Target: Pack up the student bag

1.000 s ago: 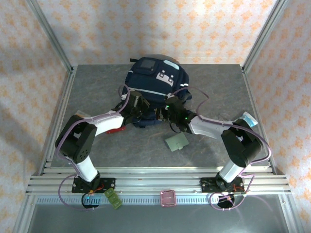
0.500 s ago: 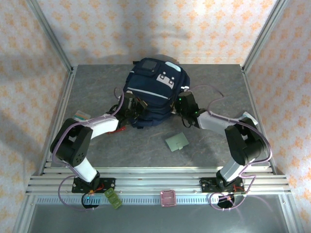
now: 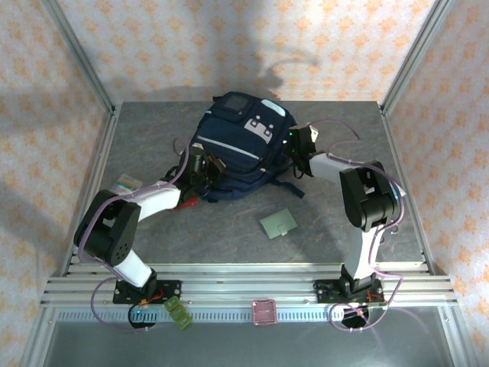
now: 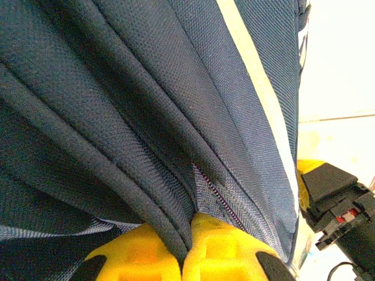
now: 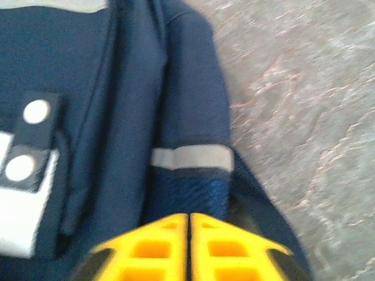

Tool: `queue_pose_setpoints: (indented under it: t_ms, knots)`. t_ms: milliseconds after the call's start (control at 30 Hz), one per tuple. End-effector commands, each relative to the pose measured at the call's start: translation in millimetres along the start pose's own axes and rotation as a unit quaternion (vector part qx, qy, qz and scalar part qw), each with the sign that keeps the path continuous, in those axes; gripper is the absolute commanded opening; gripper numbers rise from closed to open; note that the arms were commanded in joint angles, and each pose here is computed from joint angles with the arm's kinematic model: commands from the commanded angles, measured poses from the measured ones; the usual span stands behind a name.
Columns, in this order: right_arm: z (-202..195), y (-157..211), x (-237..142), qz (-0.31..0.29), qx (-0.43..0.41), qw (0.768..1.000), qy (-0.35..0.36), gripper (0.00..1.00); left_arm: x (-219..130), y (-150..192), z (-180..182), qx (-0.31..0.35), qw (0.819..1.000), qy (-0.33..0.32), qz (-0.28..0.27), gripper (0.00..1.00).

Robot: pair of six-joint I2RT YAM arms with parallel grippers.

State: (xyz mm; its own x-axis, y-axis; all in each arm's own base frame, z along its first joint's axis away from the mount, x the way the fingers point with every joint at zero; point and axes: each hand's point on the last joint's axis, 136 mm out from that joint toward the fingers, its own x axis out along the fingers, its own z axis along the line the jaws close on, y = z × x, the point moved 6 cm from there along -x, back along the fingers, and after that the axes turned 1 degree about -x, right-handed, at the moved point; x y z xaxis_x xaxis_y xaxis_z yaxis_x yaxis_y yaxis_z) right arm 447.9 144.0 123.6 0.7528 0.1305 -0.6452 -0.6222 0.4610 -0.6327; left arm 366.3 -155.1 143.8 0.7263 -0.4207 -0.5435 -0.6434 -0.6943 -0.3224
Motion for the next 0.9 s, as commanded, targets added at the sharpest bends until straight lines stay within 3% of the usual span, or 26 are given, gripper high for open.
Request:
queue_pose_setpoints:
  t_ms: [0,67,200,500,867]
  knots:
    - [33.5,-1.2,-44.4,0.007,-0.034,0.994,-0.108,0.26,-8.2,-13.9,-19.5,0.019,0.999,0.034,0.001,0.0]
    - [34.9,9.4,-63.3,0.021,-0.064,0.987,-0.148,0.34,-12.4,-23.9,-22.5,0.019,0.999,0.045,-0.002,0.0]
    - [37.6,32.4,-88.0,0.058,-0.122,0.968,-0.212,0.38,-20.1,-49.8,-18.4,0.045,0.999,0.03,0.0,0.0]
    - [78.3,81.5,-85.2,0.121,-0.237,0.915,-0.303,0.54,-26.8,-83.0,-6.9,0.071,0.997,0.003,0.003,0.0]
    - [98.5,104.6,-48.7,0.152,-0.278,0.905,-0.283,0.53,-21.9,-88.0,-12.4,0.06,0.998,0.019,0.008,0.0]
